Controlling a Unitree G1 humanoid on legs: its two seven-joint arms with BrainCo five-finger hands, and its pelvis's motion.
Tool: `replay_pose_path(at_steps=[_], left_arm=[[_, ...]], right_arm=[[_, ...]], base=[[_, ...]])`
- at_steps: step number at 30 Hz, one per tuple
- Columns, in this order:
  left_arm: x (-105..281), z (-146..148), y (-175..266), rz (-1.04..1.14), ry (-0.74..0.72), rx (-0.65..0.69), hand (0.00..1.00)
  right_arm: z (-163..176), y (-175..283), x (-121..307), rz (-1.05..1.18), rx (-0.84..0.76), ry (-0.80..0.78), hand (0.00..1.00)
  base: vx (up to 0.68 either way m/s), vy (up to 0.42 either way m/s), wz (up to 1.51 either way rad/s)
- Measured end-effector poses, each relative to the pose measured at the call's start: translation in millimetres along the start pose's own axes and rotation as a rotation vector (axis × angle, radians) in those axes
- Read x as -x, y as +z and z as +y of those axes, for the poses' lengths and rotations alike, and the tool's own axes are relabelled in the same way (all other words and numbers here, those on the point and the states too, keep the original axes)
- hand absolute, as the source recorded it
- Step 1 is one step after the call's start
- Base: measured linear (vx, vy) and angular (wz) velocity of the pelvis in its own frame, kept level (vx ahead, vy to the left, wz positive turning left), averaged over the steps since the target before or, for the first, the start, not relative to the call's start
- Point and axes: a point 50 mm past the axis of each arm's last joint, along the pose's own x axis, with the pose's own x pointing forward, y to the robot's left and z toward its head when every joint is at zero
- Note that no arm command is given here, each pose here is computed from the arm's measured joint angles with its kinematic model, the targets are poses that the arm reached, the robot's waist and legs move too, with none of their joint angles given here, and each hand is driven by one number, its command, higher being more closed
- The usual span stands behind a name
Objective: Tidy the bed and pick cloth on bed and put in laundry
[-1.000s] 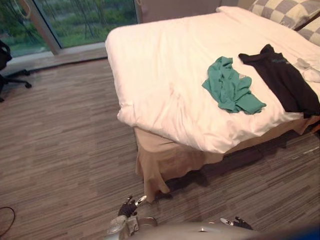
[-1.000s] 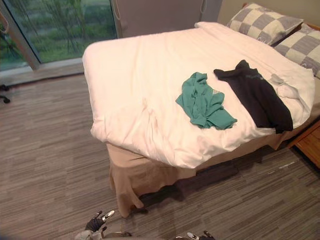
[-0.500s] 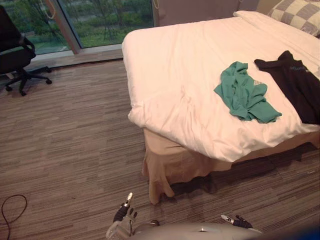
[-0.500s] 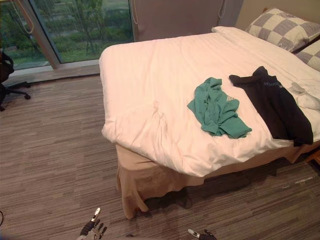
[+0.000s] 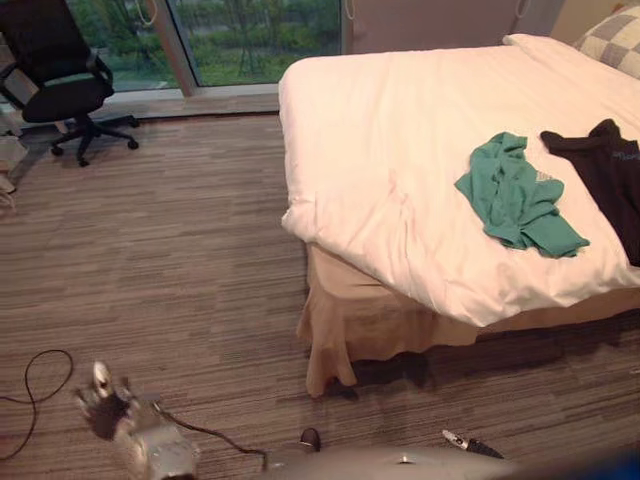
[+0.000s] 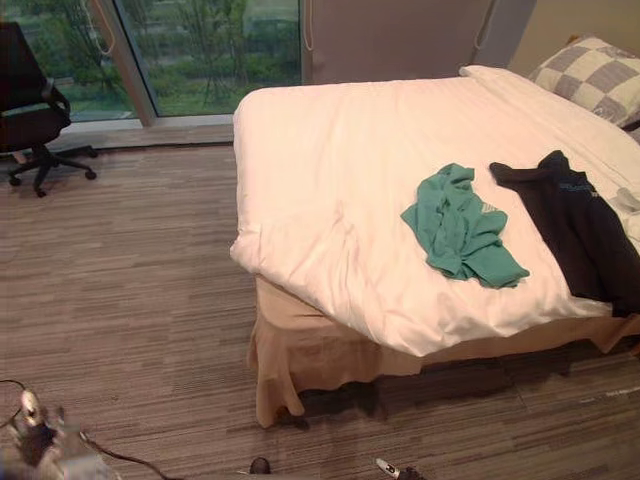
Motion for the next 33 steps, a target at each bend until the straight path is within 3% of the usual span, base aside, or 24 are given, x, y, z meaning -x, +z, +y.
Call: replay_pose_path(at_steps=[4, 6, 9, 12, 16, 22, 30, 33], left_arm=[[-41, -68, 52, -0.213, -0.257, -0.154, 0.0], [-51, -119, 77, -0.344, -0.432, -0.288, 0.0], [-40, -177, 83, -0.467, -0.666, -0.497, 0.0], [-17, -213, 69, -0.517, -0.845, -0.655, 0.0], [2, -237, 45, -0.543, -0.979, -0.843, 0.0], [19, -252, 14, -0.548, -1.066, -1.068, 0.0], [22, -272, -13, -0.686, -1.022, -1.399, 0.0], [26, -277, -21, -0.74, -0.989, -1.467, 0.0]], right_arm=[[-1, 12, 0, -0.03, -0.013, 0.011, 0.0], [-6, 19, 0, -0.046, -0.008, 0.001, 0.0], [-8, 18, 1, -0.049, -0.024, -0.007, 0.0], [-10, 18, 1, -0.051, -0.038, -0.016, 0.0], [-15, 10, 3, -0.039, -0.044, -0.032, 0.0], [-20, -8, 5, 0.006, -0.036, -0.047, 0.0], [-19, -7, 5, 0.005, -0.018, -0.065, 0.0], [-20, 1, 6, -0.025, -0.001, -0.08, 0.0]], base=[[0.14, -0.012, -0.12], [0.12, 0.011, -0.26], [0.1, 0.002, -0.24], [0.04, -0.012, -0.14], [0.01, -0.005, -0.39], [-0.04, -0.017, -0.14], [-0.15, 0.011, -0.13], [-0.11, 0.048, -0.25]])
